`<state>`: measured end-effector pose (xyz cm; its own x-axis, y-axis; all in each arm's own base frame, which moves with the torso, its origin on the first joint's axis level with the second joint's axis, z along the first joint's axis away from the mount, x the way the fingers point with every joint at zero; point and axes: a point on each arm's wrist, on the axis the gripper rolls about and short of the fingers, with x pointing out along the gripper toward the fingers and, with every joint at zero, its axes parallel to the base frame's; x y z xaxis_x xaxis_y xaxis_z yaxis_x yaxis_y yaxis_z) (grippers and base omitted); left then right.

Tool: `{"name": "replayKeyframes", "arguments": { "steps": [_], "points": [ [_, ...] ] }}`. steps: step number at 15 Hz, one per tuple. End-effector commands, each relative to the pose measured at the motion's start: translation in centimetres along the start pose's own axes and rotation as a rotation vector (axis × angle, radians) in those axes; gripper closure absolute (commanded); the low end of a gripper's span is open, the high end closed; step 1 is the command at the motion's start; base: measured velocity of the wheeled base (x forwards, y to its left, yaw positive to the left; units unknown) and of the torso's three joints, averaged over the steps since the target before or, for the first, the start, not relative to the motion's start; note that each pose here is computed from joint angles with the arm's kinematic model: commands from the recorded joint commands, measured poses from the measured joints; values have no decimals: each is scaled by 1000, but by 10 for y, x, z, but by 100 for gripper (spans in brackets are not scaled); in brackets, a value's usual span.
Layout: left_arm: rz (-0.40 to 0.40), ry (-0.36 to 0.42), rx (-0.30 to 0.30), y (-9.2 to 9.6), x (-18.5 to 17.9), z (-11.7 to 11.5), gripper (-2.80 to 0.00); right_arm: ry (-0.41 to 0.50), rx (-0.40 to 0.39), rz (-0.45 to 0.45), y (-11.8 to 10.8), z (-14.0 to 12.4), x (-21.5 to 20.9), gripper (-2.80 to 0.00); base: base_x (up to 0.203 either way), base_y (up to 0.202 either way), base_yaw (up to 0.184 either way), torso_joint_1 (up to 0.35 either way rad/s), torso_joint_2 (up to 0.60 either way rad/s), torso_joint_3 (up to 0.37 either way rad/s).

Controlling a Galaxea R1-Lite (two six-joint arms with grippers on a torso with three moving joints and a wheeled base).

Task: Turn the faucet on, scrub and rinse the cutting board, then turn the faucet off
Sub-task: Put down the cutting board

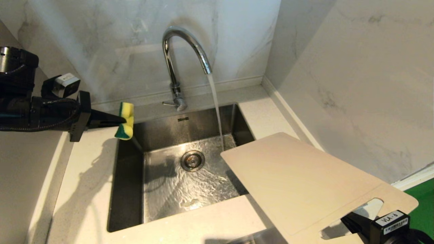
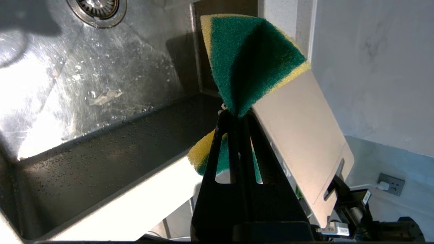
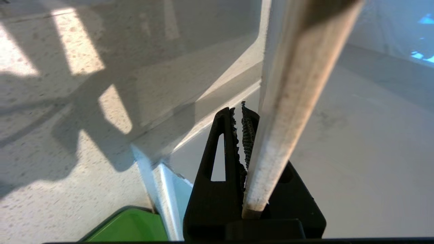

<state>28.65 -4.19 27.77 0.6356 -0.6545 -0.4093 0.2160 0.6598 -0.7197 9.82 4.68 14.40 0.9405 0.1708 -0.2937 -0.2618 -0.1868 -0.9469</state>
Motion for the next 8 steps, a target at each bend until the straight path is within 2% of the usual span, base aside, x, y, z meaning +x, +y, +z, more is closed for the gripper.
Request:
{"name": "replayKeyframes", "arguments": {
  "steps": [1, 8],
  "points": [
    [1, 7, -8, 2, 4, 2, 0, 9, -15, 19, 1, 1, 3, 0, 0, 0, 0, 0, 0, 0],
    [0, 10, -9, 3, 7, 3, 0, 12, -20, 35, 0, 2, 8, 0, 0, 0, 0, 0, 0, 0]
  ]
}}
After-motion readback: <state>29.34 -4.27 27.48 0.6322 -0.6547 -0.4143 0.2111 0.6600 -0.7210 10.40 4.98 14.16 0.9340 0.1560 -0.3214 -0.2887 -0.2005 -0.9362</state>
